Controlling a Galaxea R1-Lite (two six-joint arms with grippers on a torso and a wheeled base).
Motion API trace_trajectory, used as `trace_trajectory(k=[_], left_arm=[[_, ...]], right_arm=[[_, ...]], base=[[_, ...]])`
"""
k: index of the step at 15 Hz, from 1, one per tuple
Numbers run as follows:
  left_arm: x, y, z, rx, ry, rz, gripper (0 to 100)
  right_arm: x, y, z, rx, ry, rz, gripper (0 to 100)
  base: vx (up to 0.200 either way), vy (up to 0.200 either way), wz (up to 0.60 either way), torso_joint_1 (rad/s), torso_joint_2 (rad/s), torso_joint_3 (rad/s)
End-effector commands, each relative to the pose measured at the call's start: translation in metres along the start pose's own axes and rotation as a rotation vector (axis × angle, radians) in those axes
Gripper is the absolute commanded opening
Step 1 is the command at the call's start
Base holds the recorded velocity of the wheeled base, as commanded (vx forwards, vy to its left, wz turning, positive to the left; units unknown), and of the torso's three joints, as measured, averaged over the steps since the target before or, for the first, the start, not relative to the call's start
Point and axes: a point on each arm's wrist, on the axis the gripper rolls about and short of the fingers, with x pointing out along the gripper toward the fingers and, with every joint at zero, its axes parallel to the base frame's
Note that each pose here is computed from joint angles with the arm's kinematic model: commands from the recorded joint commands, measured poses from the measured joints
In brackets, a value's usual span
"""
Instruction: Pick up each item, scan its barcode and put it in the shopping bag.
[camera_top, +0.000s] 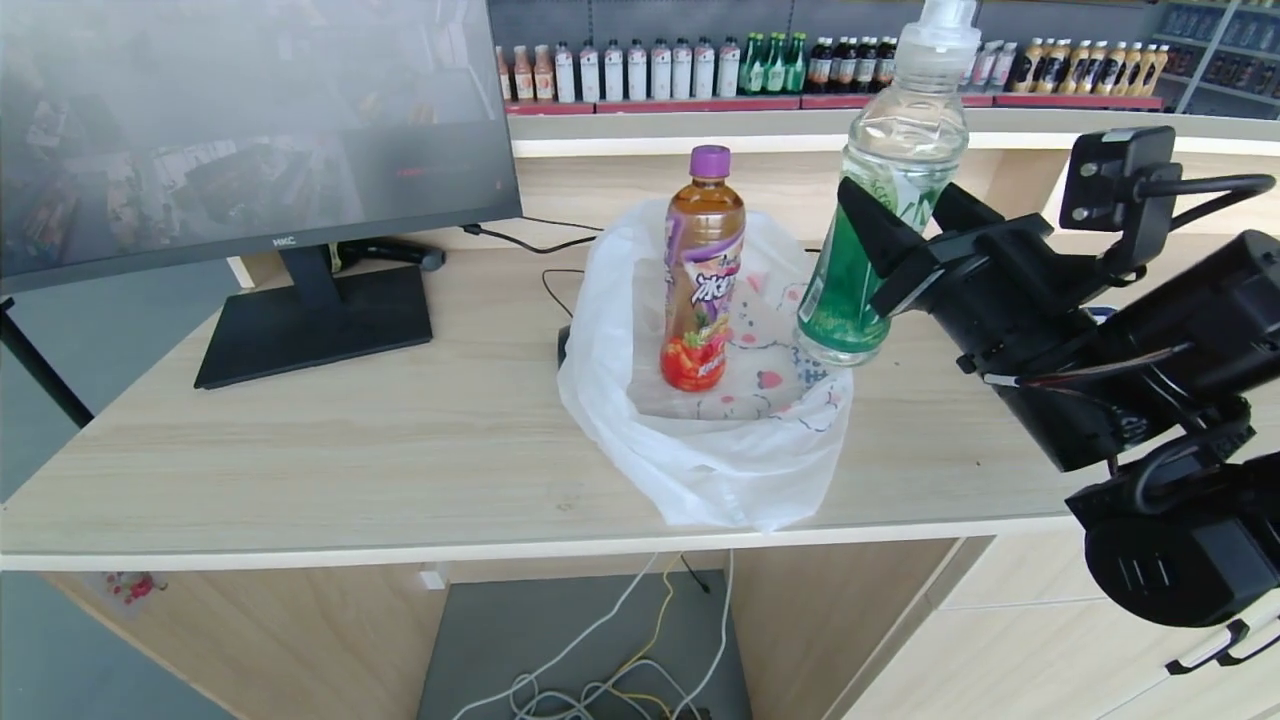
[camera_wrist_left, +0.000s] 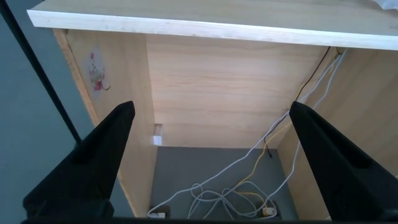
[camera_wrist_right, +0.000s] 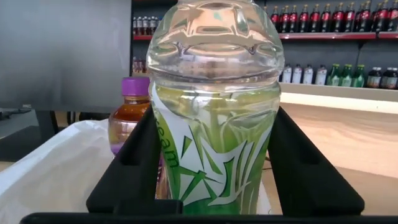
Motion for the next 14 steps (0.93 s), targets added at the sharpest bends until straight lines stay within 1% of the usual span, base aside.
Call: trace_trajectory(k=[1, 14], left_arm=[[0.0, 0.0, 0.0, 0.0, 0.0, 0.0, 100], [0.0, 0.0, 0.0, 0.0, 0.0, 0.0, 100]], right_arm=[[0.0, 0.002, -0.014, 0.0, 0.039, 0.006, 0], [0.019, 0.003, -0.053, -0.007, 0.073, 0.004, 0]], base=[[0.0, 0.0, 0.0, 0.0, 0.0, 0.0], [0.0, 0.0, 0.0, 0.0, 0.0, 0.0]])
